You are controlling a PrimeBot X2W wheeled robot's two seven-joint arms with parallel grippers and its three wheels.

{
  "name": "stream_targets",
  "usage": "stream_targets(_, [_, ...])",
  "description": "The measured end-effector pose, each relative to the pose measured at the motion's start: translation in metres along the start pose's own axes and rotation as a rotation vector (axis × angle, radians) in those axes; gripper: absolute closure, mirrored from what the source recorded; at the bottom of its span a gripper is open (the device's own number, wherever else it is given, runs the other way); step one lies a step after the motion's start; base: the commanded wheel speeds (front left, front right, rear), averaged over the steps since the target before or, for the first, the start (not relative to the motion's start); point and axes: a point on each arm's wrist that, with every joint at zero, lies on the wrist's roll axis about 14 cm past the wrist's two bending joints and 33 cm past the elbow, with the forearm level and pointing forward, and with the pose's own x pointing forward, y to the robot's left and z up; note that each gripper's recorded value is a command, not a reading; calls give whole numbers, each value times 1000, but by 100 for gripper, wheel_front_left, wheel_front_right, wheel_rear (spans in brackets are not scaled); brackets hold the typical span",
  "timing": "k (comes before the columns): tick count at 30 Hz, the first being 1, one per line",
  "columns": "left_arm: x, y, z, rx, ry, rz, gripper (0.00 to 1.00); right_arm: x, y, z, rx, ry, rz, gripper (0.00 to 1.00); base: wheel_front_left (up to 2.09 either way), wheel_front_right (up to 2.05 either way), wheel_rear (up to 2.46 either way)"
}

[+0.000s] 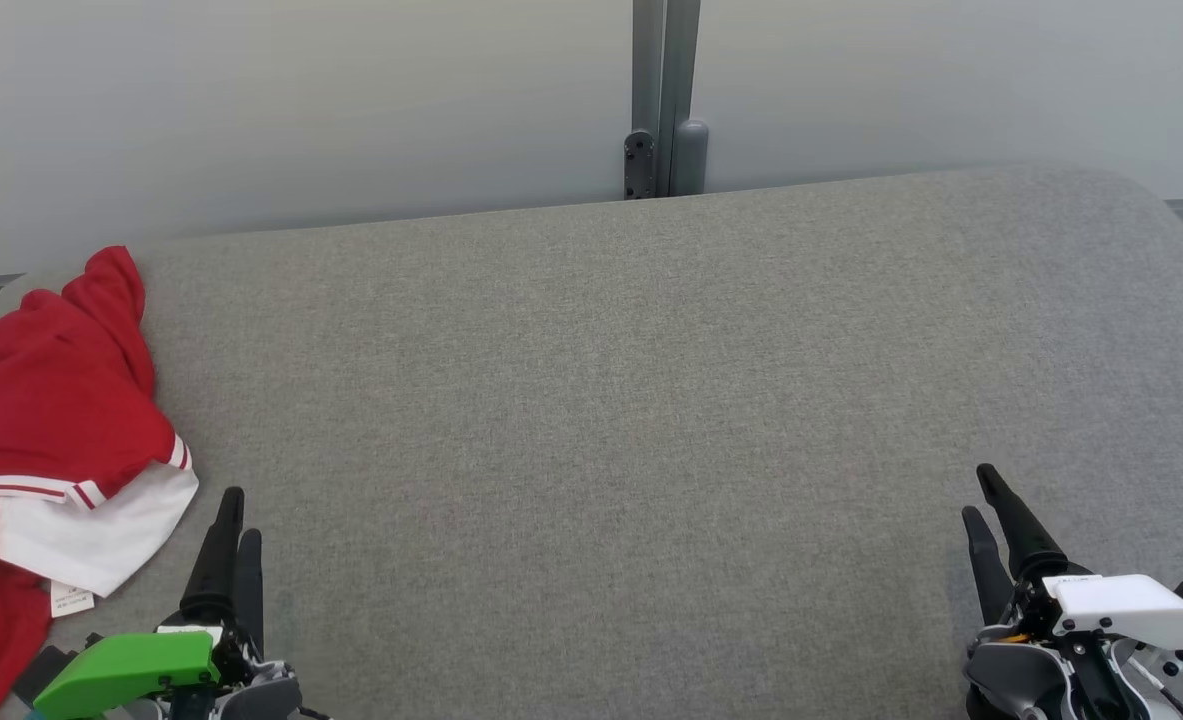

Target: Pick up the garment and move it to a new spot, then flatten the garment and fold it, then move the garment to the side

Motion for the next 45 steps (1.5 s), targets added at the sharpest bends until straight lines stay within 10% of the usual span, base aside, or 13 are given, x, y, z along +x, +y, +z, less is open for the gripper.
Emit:
stream_targets(12, [1,2,-13,94,13,10,0,-2,9,2,-99,-30,27,0,0,0,0])
stream_targets(45, [0,0,-38,804,60,-15,0,-5,46,9,-921,-75,133,0,0,0,0])
